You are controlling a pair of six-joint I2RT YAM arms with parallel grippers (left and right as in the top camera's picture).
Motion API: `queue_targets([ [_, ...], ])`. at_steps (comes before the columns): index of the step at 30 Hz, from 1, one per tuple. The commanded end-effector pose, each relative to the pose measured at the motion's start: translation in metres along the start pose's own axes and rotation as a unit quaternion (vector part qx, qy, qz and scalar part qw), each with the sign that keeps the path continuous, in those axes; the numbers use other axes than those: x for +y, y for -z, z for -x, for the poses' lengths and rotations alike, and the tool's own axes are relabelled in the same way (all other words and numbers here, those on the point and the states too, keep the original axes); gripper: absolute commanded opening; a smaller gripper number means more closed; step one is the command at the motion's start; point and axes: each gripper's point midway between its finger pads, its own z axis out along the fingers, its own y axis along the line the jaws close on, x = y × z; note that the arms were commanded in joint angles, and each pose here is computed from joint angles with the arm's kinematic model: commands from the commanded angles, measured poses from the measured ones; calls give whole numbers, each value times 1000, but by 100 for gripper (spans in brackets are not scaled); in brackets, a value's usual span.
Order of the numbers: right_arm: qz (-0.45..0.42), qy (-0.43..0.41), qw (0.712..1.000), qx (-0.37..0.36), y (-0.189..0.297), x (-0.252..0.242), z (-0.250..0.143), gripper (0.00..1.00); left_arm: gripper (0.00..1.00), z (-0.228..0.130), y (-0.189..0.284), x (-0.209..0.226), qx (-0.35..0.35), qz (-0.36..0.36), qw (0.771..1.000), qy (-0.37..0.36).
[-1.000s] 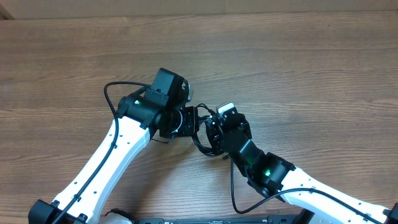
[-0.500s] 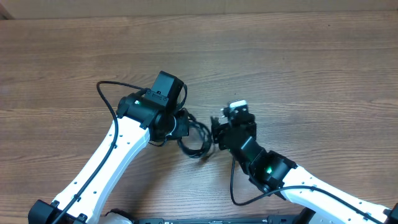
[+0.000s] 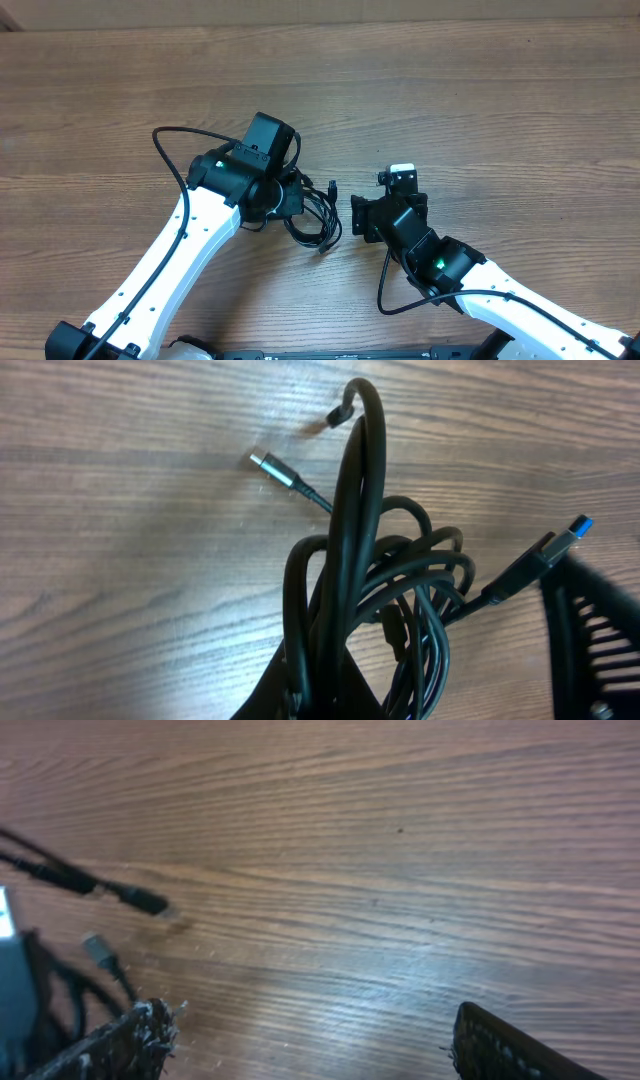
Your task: Untangle cables
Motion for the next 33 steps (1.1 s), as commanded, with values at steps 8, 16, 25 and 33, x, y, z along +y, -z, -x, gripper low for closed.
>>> queue_targets([
  [8, 106, -25, 994, -13, 29, 36, 24, 92, 4, 15, 1, -5, -29, -9, 998, -57],
  [16, 208, -41, 977, 20, 53, 68, 19, 93, 4, 25, 2, -11, -50, -20, 997, -61],
  [25, 252, -35, 966, 49, 60, 81, 9, 100, 4, 27, 2, -12, -55, -22, 996, -62],
  [33, 254, -34, 965, 56, 61, 82, 6, 100, 4, 21, 3, -25, -43, -57, 988, -137],
])
